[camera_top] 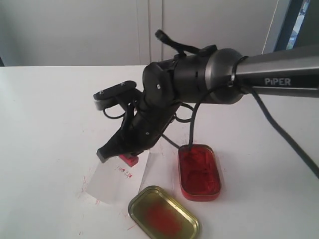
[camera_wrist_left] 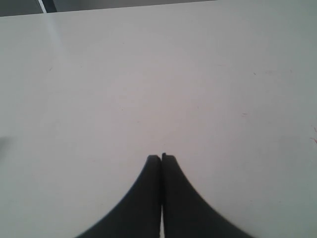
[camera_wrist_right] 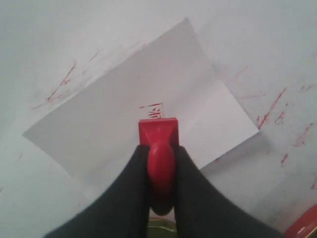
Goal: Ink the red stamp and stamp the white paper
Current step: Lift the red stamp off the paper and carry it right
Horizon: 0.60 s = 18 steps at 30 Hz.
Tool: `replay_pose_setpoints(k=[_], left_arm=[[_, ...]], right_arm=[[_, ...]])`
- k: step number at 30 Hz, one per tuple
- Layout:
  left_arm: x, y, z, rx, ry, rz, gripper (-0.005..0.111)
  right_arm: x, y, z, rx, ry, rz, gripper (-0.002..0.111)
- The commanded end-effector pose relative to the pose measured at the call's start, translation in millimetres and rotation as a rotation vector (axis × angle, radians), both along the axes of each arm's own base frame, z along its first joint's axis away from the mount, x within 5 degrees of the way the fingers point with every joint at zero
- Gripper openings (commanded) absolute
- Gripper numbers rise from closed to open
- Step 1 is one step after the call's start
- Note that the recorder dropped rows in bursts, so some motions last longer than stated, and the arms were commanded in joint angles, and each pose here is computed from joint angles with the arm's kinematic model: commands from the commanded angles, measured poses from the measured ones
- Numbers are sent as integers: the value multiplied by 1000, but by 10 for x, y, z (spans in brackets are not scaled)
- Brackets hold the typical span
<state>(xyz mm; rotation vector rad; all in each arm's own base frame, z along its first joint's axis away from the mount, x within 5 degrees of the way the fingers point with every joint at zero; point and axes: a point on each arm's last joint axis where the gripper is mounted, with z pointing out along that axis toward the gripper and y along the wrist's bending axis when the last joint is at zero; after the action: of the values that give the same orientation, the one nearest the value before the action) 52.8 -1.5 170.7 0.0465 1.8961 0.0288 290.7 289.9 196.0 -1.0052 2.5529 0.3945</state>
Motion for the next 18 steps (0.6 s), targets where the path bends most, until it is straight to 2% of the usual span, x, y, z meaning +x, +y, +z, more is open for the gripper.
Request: replay_pose_setpoints(k=[1,4,12,18], left_arm=[[-2,0,-16,-1,4,1,0],[-2,0,-16,-1,4,1,0],[-2,0,-16,-1,4,1,0],[-2,0,-16,-1,4,1,0]], right_arm=[[156,-182,150,52,-7,-71,0],[244,-286,175,82,4,-91,0],[509,-579,289,339,84,-100,0],[696,-847,321,443,96,-155,0]])
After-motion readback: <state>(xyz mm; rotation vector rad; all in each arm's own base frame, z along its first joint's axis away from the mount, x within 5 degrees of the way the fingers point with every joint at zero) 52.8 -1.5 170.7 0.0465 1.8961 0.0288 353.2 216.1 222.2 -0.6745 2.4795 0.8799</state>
